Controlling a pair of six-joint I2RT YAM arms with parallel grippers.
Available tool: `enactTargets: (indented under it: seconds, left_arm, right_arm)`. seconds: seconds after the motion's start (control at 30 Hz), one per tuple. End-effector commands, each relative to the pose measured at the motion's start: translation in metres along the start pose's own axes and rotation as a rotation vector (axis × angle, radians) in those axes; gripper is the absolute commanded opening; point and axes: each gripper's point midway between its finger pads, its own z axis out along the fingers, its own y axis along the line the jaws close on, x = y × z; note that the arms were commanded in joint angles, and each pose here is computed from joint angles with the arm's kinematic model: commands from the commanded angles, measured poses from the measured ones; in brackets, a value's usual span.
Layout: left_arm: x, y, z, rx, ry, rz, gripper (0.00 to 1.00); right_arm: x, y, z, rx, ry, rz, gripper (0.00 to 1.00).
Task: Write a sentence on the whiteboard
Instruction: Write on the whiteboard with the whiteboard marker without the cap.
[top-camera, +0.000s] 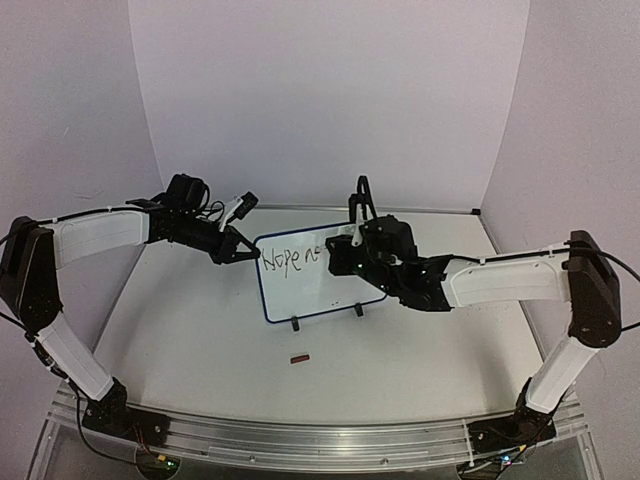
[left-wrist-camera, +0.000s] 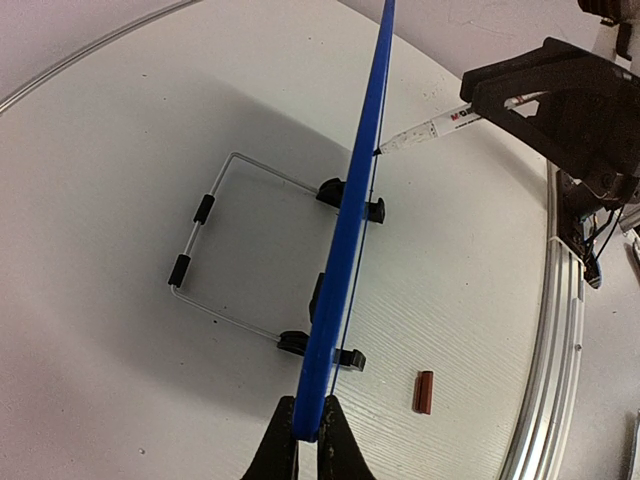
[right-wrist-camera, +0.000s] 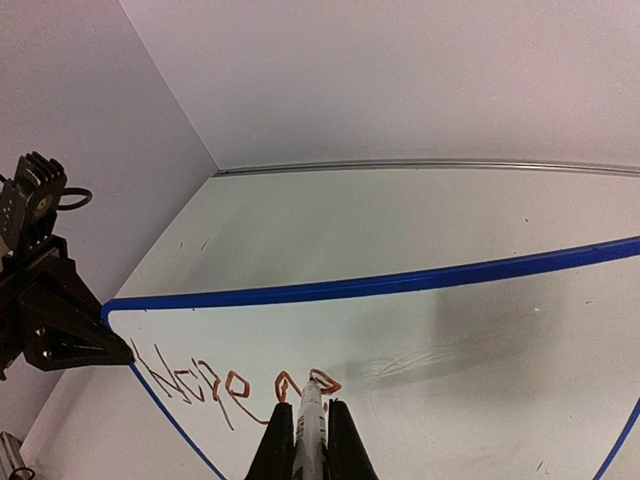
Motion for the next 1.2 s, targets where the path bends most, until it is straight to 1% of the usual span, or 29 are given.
enactTargets:
  seconds: [0.0, 0.4, 0.77, 1.0, 1.17]
  left_arm:
    - [0.004, 0.01, 0.002, -0.057, 0.019, 0.031, 0.0]
    - [0.004, 0.01, 0.002, -0.055, 0.02, 0.03, 0.0]
    - [0.005, 0.01, 0.002, -0.057, 0.02, 0.032, 0.0]
    - [0.003, 0.009, 0.0, -0.059, 0.016, 0.035, 0.0]
    - [0.004, 0.01, 0.0, -0.063, 0.019, 0.035, 0.0]
  right_arm:
    - [0.01, -0.006, 0.005, 0.014, 0.023, 0.01, 0.0]
    - [0.024, -0.014, 0.006, 0.041, 0.056, -0.001, 0.0]
    - [0.021, -0.024, 0.0, 0.09, 0.042, -0.012, 0.0]
    - [0.003, -0.022, -0.008, 0.085, 0.0, -0.012, 0.0]
    - [-0.013, -0.012, -0.02, 0.031, -0.032, 0.001, 0.0]
